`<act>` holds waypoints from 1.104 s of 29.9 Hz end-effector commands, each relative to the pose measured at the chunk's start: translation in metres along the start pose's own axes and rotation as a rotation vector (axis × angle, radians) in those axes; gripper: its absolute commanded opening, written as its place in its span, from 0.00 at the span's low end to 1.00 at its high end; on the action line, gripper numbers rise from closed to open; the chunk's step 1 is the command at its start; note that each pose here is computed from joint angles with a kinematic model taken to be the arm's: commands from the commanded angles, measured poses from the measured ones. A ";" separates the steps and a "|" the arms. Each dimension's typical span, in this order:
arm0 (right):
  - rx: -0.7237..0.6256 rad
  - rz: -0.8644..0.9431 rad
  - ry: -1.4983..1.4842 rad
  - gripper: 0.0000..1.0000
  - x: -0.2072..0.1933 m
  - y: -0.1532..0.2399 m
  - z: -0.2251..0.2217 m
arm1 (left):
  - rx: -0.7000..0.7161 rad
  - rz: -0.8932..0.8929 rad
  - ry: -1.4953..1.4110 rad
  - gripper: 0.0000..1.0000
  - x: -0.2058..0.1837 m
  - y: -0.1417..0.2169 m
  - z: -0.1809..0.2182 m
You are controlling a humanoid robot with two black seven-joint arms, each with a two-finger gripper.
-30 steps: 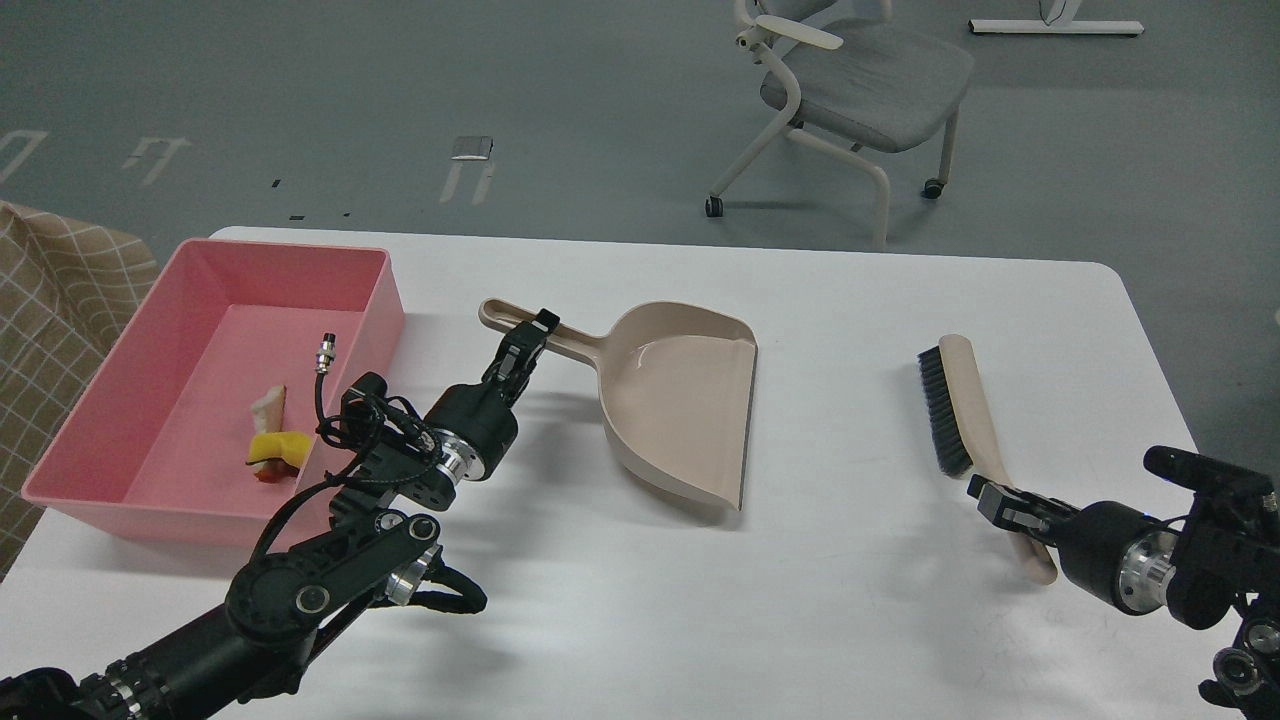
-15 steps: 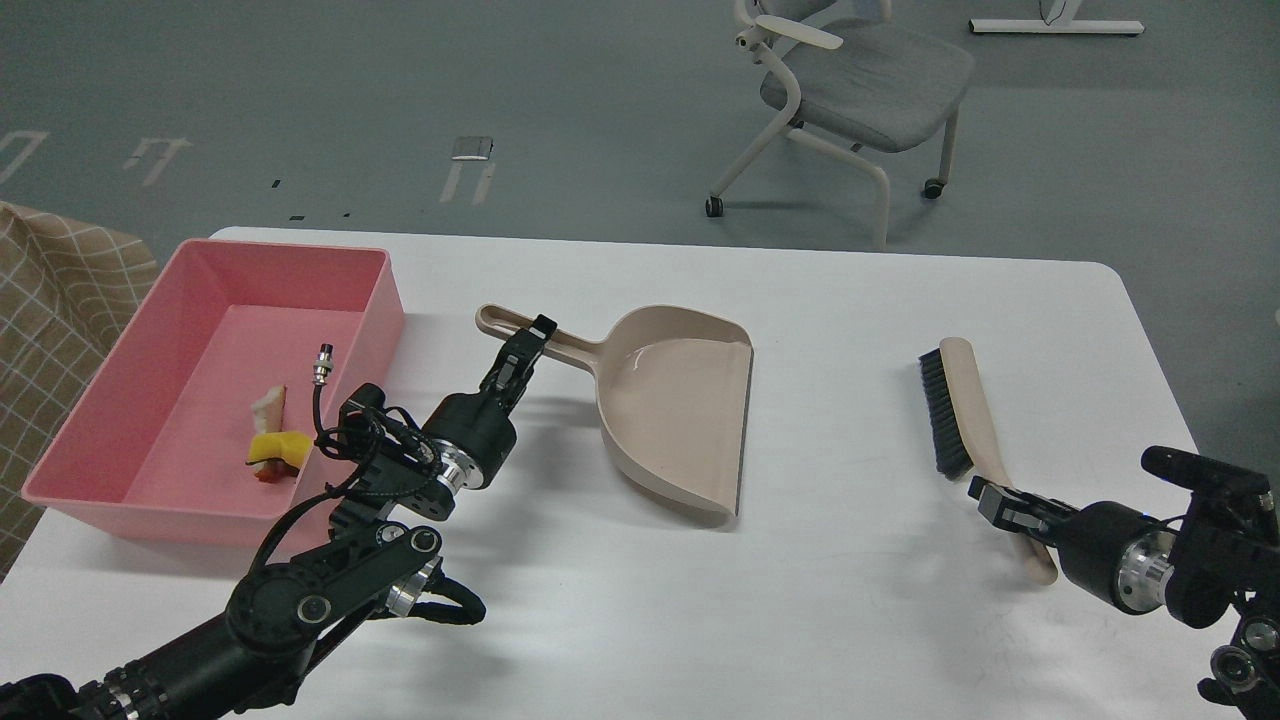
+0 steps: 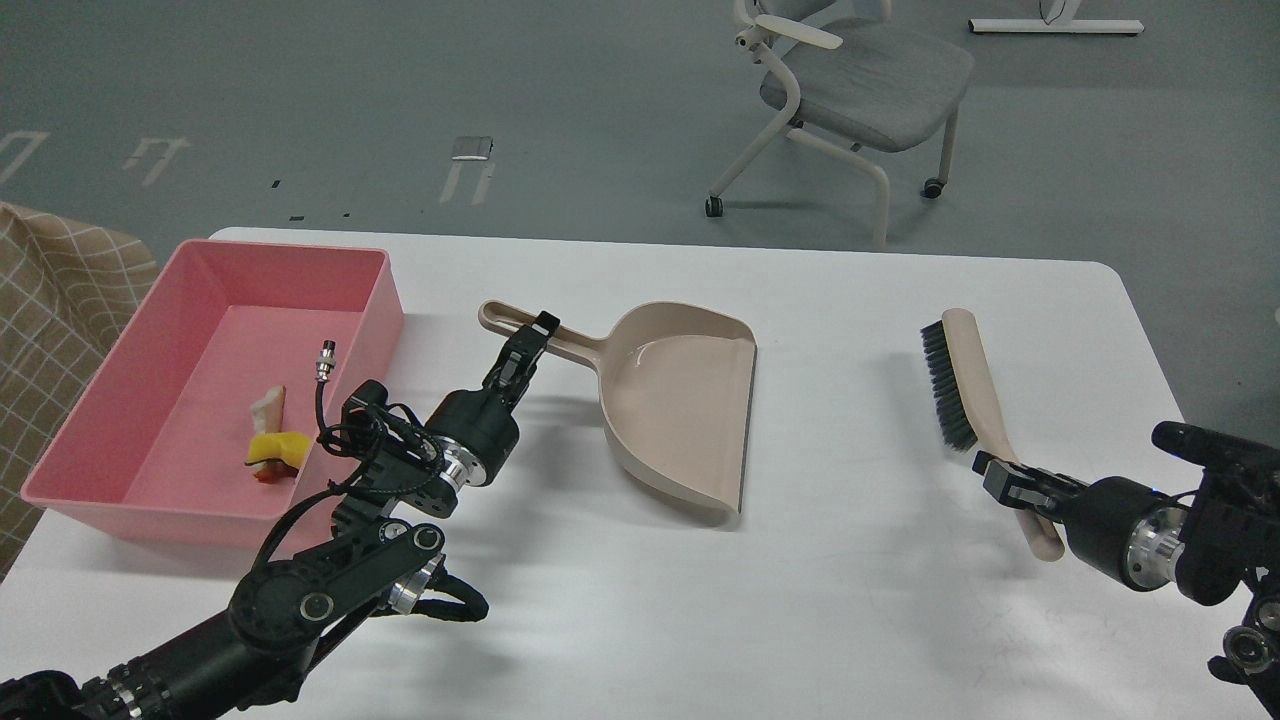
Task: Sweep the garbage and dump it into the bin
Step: 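Set the brush down on the table and open the right gripper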
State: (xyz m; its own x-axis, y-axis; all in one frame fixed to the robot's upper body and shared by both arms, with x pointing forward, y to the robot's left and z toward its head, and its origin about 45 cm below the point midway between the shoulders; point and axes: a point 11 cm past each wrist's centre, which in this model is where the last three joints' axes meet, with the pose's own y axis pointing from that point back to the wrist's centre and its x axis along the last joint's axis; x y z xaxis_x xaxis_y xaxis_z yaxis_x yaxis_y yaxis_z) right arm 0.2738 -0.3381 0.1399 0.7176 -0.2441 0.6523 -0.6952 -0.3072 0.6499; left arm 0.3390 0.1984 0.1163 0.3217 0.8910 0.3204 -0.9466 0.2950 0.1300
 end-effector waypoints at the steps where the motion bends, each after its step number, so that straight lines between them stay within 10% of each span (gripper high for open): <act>1: -0.004 -0.008 0.000 0.12 -0.004 0.001 0.001 | 0.003 0.002 0.001 0.35 0.000 0.001 -0.001; 3: -0.004 -0.008 0.000 0.14 -0.004 0.001 0.001 | 0.002 0.007 -0.001 0.50 0.000 0.001 -0.001; 5: -0.007 -0.008 -0.001 0.30 -0.004 0.001 0.002 | 0.001 0.020 -0.004 0.98 0.003 0.000 0.000; 13: -0.004 0.029 -0.046 0.95 0.005 0.002 0.005 | -0.013 0.030 -0.010 0.99 0.006 -0.002 0.005; 33: 0.019 0.090 -0.118 0.97 0.025 0.006 0.006 | -0.048 0.101 -0.064 0.99 0.027 -0.001 0.002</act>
State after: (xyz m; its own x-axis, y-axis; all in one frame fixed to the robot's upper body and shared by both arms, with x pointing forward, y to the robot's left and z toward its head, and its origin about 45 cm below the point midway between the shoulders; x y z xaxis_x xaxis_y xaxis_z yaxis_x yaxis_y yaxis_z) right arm 0.2874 -0.3510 0.1579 0.6539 -0.3713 0.6592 -0.7563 -0.2965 0.5832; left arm 0.3488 0.2180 0.1271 0.2289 0.8957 0.3813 -0.9728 0.2247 0.0562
